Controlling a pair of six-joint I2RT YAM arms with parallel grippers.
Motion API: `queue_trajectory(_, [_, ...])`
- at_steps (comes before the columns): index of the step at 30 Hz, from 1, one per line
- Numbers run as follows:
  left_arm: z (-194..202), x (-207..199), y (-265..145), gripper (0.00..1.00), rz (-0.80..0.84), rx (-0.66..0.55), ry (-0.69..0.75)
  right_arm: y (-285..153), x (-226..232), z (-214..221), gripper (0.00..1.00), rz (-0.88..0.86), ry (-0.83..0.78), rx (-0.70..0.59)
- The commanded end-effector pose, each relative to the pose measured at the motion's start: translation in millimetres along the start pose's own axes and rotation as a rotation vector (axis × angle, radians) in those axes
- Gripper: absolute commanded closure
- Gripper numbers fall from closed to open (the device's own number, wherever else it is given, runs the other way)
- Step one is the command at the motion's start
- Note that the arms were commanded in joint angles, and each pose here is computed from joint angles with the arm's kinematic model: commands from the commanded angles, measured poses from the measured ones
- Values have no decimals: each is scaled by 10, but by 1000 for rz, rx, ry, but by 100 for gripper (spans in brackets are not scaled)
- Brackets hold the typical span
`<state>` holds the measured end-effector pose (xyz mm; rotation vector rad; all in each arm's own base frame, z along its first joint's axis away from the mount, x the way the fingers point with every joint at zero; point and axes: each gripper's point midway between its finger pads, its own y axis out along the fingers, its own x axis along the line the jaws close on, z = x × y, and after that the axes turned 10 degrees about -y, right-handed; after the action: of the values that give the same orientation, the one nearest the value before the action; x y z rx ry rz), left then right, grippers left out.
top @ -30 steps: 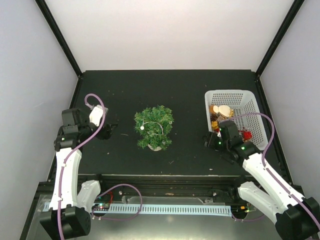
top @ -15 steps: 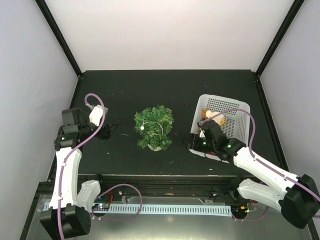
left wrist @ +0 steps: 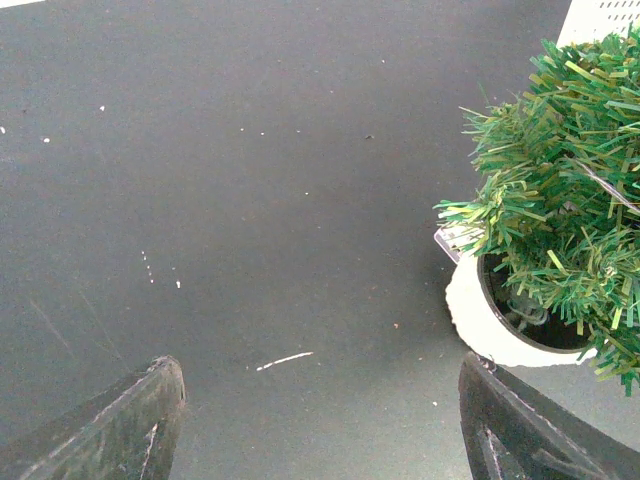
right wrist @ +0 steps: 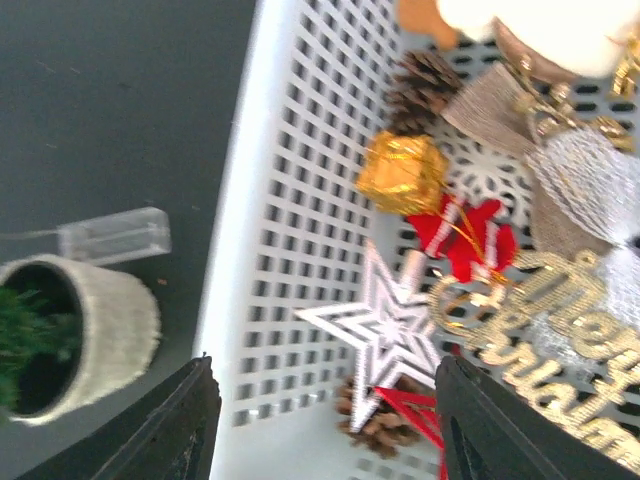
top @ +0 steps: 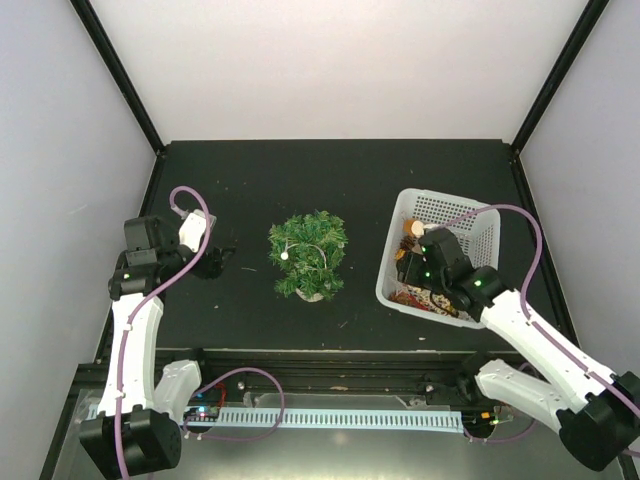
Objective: Decorate the small christmas tree
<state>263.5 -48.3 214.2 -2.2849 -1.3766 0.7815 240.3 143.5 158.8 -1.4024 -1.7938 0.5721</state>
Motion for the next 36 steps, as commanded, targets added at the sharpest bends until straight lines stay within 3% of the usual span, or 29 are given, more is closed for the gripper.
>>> queue_trajectory(1, [-26, 1, 24, 24, 21, -14, 11, 160, -287, 339, 40, 84, -37, 132])
queue_trajectory(7, [-22, -5, 23, 24, 23, -14, 15, 418, -160, 530, 44, -17, -25, 188])
queue_trajectory(36, [2, -9, 49, 24, 36, -13, 17, 722, -225, 634, 47, 38, -195, 301])
